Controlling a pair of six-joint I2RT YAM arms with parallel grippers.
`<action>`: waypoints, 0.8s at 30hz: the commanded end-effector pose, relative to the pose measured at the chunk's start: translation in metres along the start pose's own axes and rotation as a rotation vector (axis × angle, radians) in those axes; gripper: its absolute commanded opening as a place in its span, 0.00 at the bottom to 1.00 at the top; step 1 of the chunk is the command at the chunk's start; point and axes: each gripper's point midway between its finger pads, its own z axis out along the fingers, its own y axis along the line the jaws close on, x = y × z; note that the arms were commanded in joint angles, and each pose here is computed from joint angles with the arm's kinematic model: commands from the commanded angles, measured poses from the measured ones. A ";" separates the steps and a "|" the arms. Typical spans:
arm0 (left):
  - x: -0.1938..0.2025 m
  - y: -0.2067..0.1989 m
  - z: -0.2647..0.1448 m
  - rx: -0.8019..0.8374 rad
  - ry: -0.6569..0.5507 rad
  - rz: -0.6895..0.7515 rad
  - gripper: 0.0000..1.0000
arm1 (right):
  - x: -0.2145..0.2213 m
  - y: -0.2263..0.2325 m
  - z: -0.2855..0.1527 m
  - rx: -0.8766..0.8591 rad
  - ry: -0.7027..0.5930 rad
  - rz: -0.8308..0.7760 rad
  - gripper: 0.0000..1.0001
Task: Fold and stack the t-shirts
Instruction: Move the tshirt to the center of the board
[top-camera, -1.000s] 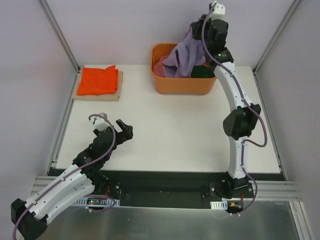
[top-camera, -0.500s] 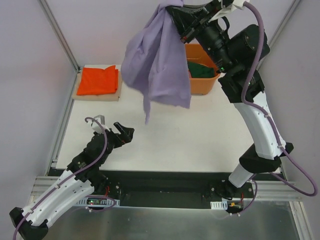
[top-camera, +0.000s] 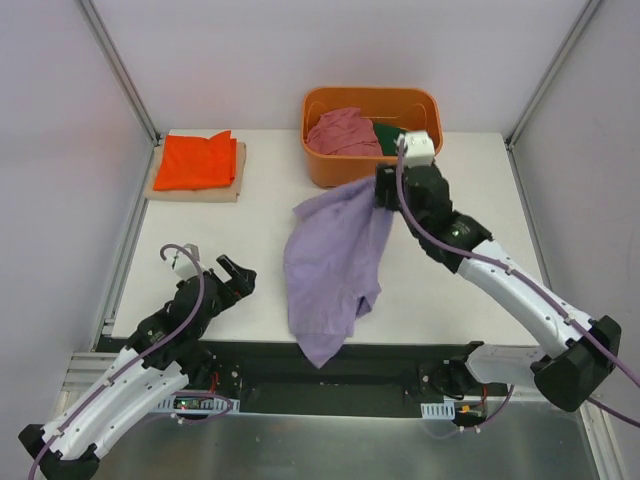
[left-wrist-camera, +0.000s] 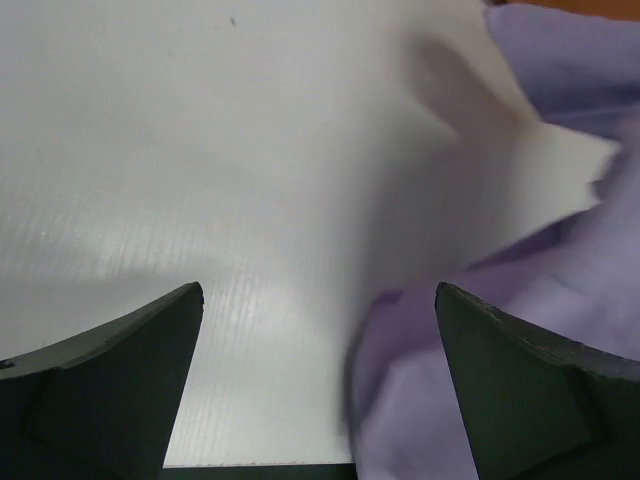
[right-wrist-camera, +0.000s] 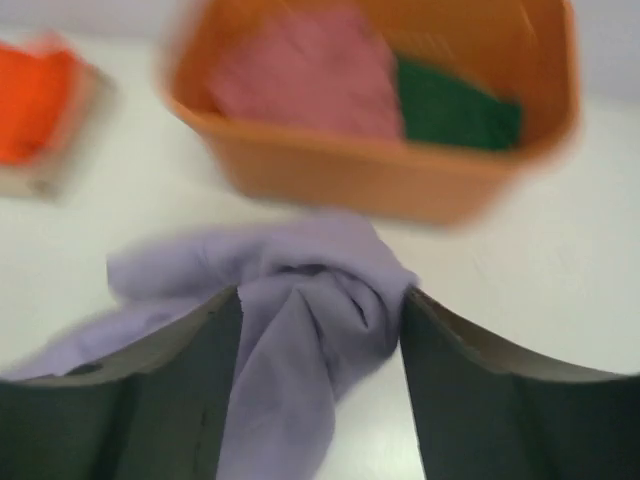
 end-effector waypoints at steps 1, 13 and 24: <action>0.000 0.014 -0.004 -0.099 0.016 -0.004 0.99 | 0.114 -0.107 -0.021 0.408 0.170 -0.007 0.76; 0.029 0.033 0.009 -0.232 0.140 0.054 0.99 | 0.228 0.039 -0.056 -0.151 0.471 -0.070 0.98; 0.028 0.034 0.000 -0.155 0.102 -0.001 0.99 | 0.325 0.163 -0.096 -0.555 0.766 -0.623 0.74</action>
